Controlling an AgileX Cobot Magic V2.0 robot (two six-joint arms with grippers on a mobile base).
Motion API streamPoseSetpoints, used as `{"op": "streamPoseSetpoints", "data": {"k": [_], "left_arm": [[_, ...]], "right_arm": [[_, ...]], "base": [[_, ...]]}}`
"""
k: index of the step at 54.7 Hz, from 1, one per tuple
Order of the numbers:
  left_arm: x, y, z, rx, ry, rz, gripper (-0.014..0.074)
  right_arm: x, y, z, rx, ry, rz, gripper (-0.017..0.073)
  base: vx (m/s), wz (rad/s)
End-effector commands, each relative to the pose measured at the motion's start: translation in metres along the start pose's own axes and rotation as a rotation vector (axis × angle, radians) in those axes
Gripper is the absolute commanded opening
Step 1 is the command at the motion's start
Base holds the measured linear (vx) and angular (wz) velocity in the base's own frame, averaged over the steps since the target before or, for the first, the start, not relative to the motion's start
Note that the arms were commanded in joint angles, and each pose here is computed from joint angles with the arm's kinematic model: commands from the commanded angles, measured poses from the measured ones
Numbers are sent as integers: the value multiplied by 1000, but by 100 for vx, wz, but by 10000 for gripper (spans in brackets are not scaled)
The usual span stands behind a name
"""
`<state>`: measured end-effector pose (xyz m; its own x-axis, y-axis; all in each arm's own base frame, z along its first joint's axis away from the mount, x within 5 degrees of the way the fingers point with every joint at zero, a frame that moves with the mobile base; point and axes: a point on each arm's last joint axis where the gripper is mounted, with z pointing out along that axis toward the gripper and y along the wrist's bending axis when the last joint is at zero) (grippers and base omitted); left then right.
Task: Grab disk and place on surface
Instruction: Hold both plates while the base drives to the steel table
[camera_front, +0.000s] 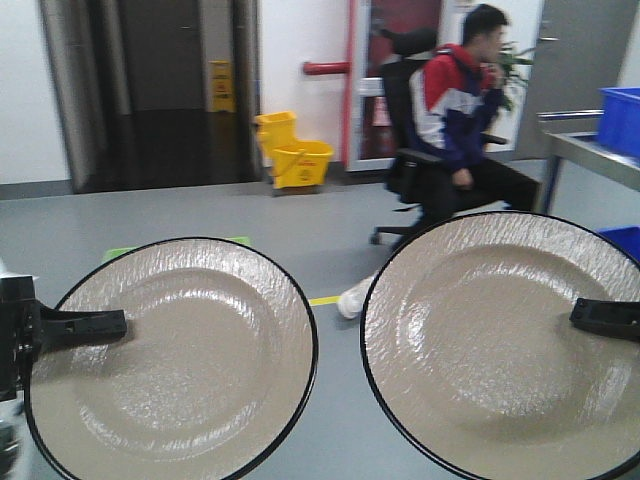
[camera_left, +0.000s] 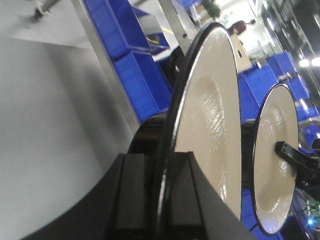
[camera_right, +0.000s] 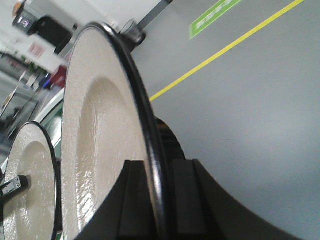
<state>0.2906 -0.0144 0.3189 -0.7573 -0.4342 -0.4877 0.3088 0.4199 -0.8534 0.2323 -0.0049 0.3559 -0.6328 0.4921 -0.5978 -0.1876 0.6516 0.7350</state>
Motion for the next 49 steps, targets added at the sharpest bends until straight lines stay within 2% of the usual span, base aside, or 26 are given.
{"op": "streamPoseSetpoints", "data": {"k": [1, 19, 49], "left_arm": [[-9, -33, -7, 152, -75, 2, -1], [-9, -33, -7, 151, -76, 7, -1], [-9, -33, -7, 151, -75, 7, -1]], "right_arm": [[-12, 21, -9, -101, -95, 28, -9], [-11, 21, -9, -102, -91, 27, -9], [-11, 21, -9, -103, -92, 28, -9]], "base": [[22, -63], [27, -52], [41, -19]]}}
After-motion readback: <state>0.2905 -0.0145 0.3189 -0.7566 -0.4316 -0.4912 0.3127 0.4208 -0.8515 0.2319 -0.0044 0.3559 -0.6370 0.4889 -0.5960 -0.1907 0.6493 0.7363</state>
